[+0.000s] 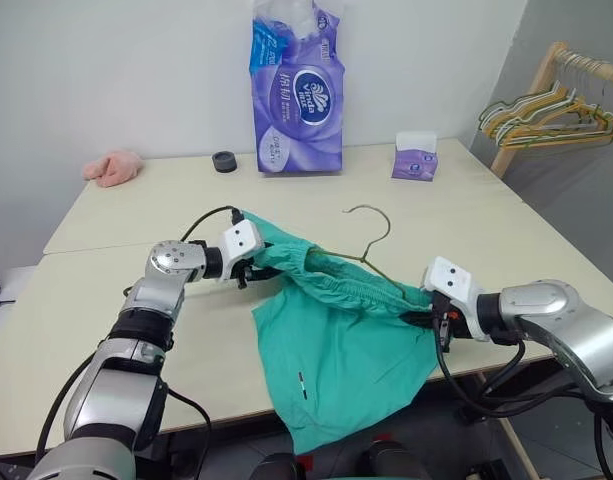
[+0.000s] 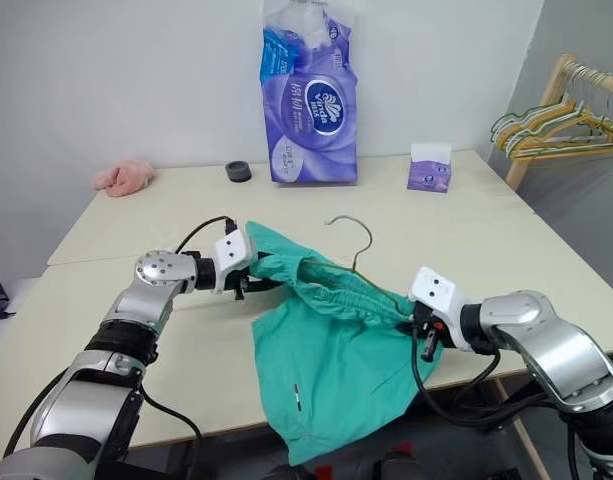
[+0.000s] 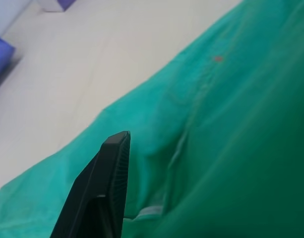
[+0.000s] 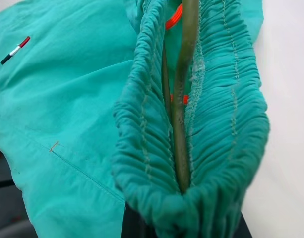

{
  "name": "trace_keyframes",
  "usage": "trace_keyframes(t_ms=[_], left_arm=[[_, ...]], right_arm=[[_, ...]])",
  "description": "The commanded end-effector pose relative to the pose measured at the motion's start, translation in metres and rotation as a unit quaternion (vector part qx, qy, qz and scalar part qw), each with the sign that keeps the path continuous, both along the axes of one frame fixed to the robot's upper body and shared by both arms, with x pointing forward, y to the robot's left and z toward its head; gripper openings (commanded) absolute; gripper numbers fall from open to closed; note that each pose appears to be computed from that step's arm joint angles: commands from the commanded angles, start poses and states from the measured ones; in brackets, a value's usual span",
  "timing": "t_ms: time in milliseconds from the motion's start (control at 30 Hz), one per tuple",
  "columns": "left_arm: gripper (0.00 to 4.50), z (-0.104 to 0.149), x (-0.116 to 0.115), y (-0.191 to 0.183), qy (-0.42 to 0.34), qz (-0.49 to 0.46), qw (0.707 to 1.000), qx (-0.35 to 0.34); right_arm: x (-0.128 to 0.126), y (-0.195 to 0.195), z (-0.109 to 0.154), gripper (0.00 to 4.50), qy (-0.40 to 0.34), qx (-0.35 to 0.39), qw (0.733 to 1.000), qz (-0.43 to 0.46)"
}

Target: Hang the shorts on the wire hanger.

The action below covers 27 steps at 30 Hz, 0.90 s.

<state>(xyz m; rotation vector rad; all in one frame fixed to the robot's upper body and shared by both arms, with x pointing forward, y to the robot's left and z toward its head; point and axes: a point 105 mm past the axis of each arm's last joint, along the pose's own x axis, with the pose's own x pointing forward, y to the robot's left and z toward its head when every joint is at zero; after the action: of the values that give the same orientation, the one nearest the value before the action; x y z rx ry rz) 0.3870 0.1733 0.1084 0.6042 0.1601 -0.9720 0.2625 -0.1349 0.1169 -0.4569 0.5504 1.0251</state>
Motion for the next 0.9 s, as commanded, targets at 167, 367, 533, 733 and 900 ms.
trace_keyframes(t_ms=[167,367,533,733,900], left_arm=[[2.35,0.062,0.001,0.004,-0.040,0.013,0.995,-0.096],[2.35,0.067,-0.053,-0.057,0.044,-0.127,0.978,-0.159],[2.35,0.072,-0.094,-0.100,0.096,-0.239,0.950,-0.174],[2.35,0.076,-0.100,-0.124,0.099,-0.282,0.937,-0.180],[2.35,0.073,-0.103,-0.145,0.087,-0.311,0.930,-0.175]], right_arm=[[0.002,-0.034,0.014,0.00,0.004,0.051,0.990,-0.130],[-0.003,-0.091,-0.001,0.00,0.056,0.060,0.946,-0.313],[-0.011,-0.134,0.008,0.00,0.051,0.068,0.896,-0.437],[-0.022,-0.169,0.026,0.00,0.012,0.063,0.848,-0.526],[-0.030,-0.216,0.048,0.00,-0.046,0.063,0.774,-0.628]])
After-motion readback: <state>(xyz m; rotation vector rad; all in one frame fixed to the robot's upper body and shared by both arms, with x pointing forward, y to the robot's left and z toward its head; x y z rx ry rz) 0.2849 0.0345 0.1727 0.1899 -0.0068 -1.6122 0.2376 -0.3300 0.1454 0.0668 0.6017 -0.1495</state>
